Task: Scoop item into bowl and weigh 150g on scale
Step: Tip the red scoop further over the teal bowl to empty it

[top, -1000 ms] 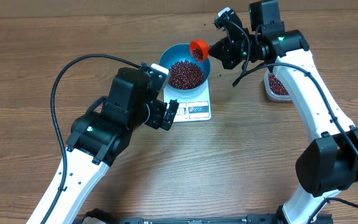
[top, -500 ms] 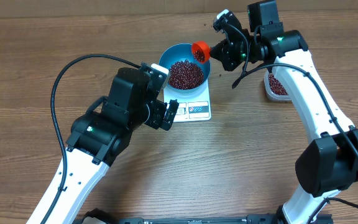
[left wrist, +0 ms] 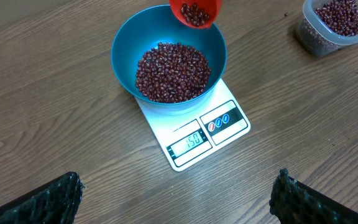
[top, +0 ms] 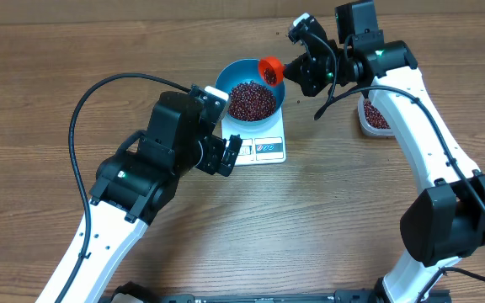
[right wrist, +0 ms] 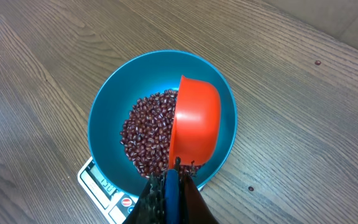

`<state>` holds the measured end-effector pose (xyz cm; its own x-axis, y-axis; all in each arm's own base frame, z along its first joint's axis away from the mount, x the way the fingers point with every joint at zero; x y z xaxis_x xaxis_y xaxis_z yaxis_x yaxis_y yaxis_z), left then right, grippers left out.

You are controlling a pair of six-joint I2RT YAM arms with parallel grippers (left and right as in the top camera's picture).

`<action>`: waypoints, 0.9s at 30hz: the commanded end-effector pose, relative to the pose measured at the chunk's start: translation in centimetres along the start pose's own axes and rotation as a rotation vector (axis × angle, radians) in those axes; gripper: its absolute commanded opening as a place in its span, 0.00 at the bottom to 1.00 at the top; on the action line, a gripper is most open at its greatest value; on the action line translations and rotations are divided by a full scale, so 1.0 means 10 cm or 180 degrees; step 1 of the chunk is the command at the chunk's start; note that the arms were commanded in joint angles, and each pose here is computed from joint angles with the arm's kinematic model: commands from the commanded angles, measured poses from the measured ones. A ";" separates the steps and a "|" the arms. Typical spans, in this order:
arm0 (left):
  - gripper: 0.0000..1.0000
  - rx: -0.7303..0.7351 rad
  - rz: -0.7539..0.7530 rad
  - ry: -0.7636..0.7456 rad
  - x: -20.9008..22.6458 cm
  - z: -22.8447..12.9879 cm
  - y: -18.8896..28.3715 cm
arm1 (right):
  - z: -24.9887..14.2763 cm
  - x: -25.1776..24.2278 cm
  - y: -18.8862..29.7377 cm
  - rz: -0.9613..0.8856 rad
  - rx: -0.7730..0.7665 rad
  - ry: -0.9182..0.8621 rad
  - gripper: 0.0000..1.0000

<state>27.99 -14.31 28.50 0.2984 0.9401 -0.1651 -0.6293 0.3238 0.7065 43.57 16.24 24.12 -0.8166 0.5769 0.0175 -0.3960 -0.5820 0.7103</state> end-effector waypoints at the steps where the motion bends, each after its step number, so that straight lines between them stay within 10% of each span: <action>1: 1.00 0.0025 0.0032 0.0011 0.01 -0.02 -0.03 | 0.21 0.07 0.17 -0.0028 -0.0196 0.0139 0.03; 27: 1.00 0.0025 0.0032 0.0011 0.01 -0.02 -0.03 | 0.20 0.07 0.17 -0.0017 -0.0183 0.0057 0.04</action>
<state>27.99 -14.31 28.50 0.2985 0.9400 -0.1651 -0.6296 0.3239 0.7062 43.48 16.30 24.13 -0.8189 0.5734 0.0244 -0.3902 -0.5875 0.7089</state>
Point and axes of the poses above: each gripper's point midway between its finger pads, its own y axis back along the fingers, its own x axis along the line the jaws close on, z = x × y, the point moved 5 cm from there along y, back along the fingers, and after that the axes turned 12 degrees about y, right-handed, at the moved point
